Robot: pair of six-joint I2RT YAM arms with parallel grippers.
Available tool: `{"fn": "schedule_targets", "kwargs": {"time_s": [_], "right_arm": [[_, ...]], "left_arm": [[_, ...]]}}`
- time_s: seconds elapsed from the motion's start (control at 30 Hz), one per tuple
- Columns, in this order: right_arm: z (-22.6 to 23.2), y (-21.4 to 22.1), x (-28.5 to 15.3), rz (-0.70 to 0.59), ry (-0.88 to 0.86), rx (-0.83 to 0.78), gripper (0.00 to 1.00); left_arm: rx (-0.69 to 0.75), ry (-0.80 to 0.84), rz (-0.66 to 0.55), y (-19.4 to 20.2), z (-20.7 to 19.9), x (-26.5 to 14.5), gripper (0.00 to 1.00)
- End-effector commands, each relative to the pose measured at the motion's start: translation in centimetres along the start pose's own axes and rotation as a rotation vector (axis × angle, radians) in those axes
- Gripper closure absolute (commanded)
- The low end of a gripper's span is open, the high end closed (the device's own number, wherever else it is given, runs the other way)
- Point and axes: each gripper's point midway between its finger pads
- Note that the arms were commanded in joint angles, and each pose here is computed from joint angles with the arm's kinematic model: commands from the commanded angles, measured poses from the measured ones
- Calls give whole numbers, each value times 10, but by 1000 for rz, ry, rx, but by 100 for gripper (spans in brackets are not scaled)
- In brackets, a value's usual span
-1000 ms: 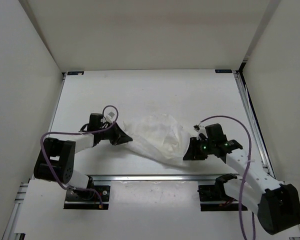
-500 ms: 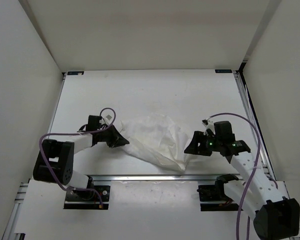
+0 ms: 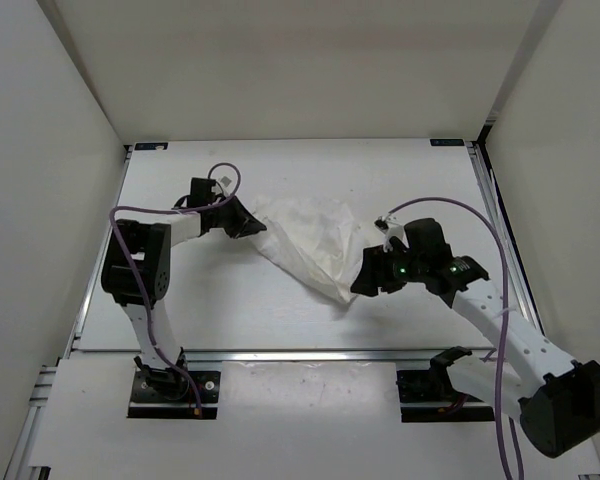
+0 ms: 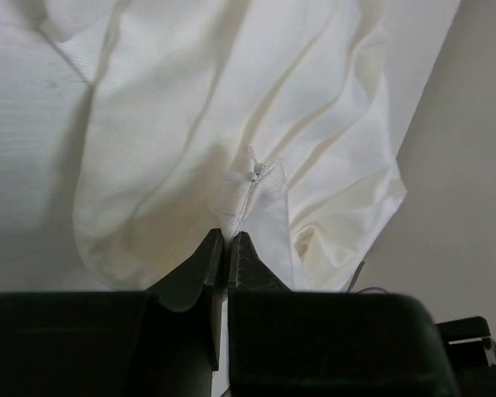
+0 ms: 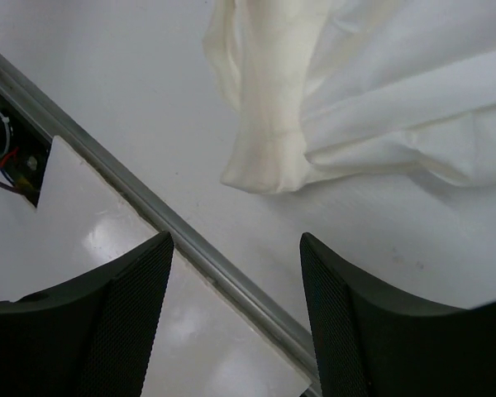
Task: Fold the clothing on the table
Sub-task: Flatten the skirt out
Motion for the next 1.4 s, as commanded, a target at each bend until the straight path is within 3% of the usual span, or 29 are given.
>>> {"fn": "schedule_targets", "kwargs": {"time_s": [0.0,0.23,0.47,0.83,1.37], "right_arm": [[6,-29,10,-43,10,-177,32],[-21,-22,31,84,157,-363,30],[-52,-19,33,103,259,-430,31],[-21,-17,52,76,243,-616,34],[5,-8,77,89,125,-681,44]], "left_arm": [[-25,10,-4,-6,-3,3,100],[-32,3,-20,-21,-3,1,100],[-31,14,-45,-33,-7,-8,100],[-40,-31,-17,-24,5,4,100],[-52,-49,-27,-31,8,0,100]]}}
Point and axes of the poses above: each gripper's point midway between its finger pads, its own x axis out along the fingers, its own z axis along the line the jaws close on, y = z × x
